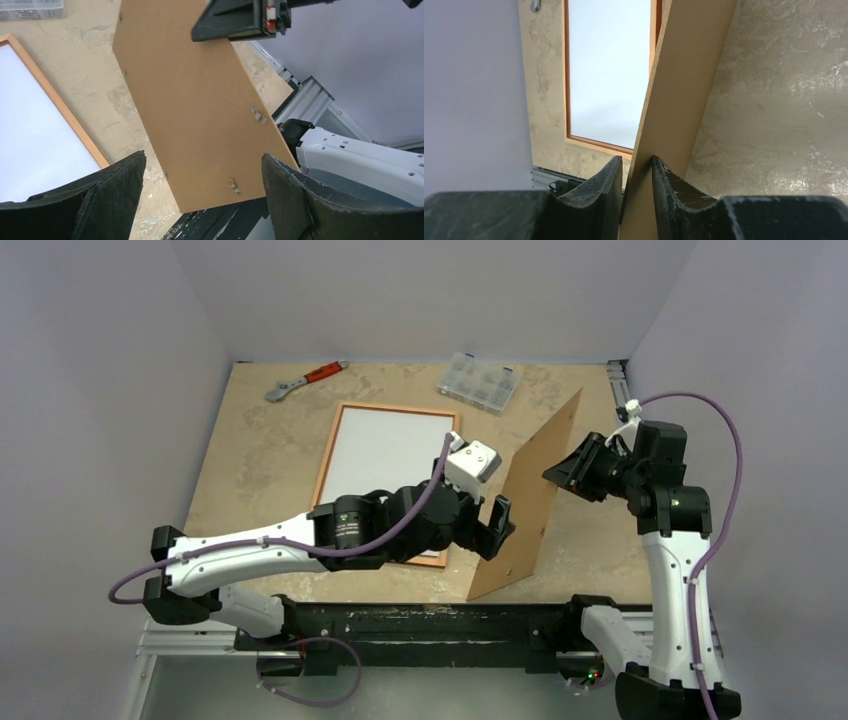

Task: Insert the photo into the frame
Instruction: Turn over the photo frame item at the center of the board, then move the photo frame to the center of the board.

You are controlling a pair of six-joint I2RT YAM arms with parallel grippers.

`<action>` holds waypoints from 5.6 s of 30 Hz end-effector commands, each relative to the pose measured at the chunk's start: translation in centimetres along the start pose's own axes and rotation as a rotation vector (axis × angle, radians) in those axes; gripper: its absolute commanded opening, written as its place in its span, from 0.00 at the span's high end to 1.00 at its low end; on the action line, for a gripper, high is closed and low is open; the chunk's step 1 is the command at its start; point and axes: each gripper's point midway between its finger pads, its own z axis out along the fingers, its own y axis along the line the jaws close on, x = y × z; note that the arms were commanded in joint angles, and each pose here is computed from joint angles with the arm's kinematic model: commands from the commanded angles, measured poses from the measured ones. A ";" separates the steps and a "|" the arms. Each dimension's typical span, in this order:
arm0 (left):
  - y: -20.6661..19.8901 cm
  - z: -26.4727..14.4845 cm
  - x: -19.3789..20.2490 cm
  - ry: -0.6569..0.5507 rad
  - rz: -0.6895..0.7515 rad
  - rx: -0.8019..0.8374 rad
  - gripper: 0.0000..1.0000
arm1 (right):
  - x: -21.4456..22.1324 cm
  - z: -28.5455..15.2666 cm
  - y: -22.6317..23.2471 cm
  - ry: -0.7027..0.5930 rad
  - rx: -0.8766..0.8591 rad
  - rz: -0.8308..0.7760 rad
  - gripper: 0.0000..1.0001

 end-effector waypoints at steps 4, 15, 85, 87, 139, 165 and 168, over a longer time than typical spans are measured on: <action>3.9 -1.6 -0.7 -0.063 -0.118 -0.060 0.17 | 1.6 0.2 -1.1 0.030 0.014 -0.031 0.55; 10.5 -0.9 4.6 0.100 -0.167 -0.258 0.16 | 1.8 0.8 -2.4 0.041 0.057 -0.037 0.79; 6.2 16.6 17.1 0.422 -0.489 -0.071 0.35 | -10.6 -8.2 3.5 -0.452 0.182 -0.187 1.00; 7.9 15.5 16.5 0.401 -0.511 -0.080 0.30 | -10.5 -8.0 3.6 -0.443 0.170 -0.188 1.00; 23.3 -0.5 26.0 0.587 -0.737 -0.428 0.39 | -1.0 1.6 5.0 -0.032 -0.315 -0.106 1.00; 19.8 0.7 23.7 0.514 -0.709 -0.213 0.32 | -1.1 2.4 4.8 -0.020 -0.316 -0.088 1.00; 21.9 -0.5 23.6 0.517 -0.659 -0.355 0.32 | -1.1 2.3 4.7 -0.022 -0.310 -0.090 1.00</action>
